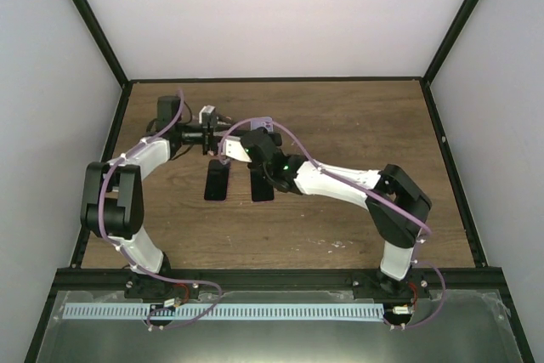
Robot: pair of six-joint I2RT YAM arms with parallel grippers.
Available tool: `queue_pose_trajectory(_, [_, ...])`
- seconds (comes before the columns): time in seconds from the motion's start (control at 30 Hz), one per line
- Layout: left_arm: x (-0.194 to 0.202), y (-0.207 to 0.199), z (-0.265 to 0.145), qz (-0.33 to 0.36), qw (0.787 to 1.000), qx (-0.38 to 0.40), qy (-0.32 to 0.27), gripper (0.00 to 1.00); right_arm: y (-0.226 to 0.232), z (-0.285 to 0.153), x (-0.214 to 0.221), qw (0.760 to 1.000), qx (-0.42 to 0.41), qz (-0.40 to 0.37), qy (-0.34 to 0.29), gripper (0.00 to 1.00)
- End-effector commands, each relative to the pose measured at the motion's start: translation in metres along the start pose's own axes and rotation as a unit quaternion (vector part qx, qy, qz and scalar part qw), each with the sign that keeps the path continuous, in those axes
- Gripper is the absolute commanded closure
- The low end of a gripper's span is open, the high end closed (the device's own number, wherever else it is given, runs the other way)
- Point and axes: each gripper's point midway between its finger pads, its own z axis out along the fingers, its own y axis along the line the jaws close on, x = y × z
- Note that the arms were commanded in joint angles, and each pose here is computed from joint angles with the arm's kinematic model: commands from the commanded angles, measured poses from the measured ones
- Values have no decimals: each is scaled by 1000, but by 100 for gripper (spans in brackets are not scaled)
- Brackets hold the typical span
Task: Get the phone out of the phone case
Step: Adjust the phone.
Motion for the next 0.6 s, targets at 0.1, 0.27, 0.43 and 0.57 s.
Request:
queue_pose_trajectory(0.1, [-8,-46,-39,160,985,-5,-59,15,-82,-34,-25,985,3,158,-72,99])
queue_pose_trajectory(0.27, [-8,-68,-72,232,968,2,-91,2,-121,-48,-20,954,-60,271,-116,99])
queue_pose_trajectory(0.43, [5,-91,-88,311,943,5,-116,0,-160,-71,-17,901,-120,373,-188,99])
queue_pose_trajectory(0.57, [15,-107,-93,380,912,-15,-152,0,-193,-91,-2,837,-169,456,-249,99])
